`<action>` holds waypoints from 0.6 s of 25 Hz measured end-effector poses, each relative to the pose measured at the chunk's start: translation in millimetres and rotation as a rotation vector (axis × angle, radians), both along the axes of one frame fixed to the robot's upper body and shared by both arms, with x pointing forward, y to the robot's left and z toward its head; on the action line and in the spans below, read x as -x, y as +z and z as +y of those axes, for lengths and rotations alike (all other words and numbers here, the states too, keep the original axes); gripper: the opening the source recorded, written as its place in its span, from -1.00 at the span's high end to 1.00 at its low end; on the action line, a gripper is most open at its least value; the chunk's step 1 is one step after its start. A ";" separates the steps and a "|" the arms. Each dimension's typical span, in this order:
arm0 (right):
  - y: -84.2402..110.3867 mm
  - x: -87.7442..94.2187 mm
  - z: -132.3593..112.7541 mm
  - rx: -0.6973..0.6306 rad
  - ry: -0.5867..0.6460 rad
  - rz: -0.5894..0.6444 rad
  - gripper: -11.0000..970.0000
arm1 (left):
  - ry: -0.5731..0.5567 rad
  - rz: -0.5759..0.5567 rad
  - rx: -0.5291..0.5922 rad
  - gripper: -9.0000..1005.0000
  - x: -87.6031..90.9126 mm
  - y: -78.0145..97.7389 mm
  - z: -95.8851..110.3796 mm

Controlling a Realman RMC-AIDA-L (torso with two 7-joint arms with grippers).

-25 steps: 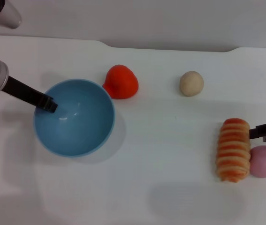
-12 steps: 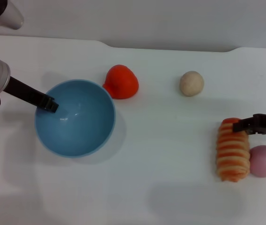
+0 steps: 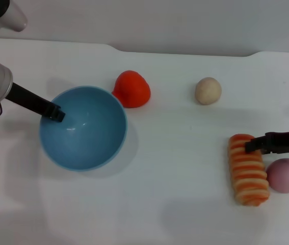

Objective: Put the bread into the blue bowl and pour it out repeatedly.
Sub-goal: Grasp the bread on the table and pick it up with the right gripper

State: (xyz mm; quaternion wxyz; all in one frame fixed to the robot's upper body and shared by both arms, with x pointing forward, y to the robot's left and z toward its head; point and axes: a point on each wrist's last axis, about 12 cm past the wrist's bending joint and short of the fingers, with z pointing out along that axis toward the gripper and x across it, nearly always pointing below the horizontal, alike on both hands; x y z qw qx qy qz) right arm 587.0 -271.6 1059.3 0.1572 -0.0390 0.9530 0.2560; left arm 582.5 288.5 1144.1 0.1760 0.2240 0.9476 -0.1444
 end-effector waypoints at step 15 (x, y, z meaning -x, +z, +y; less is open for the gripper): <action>5.1 -7.7 11.8 0.017 0.110 -0.077 0.28 | -0.062 0.008 -0.029 0.96 -0.3 -0.6 -10.2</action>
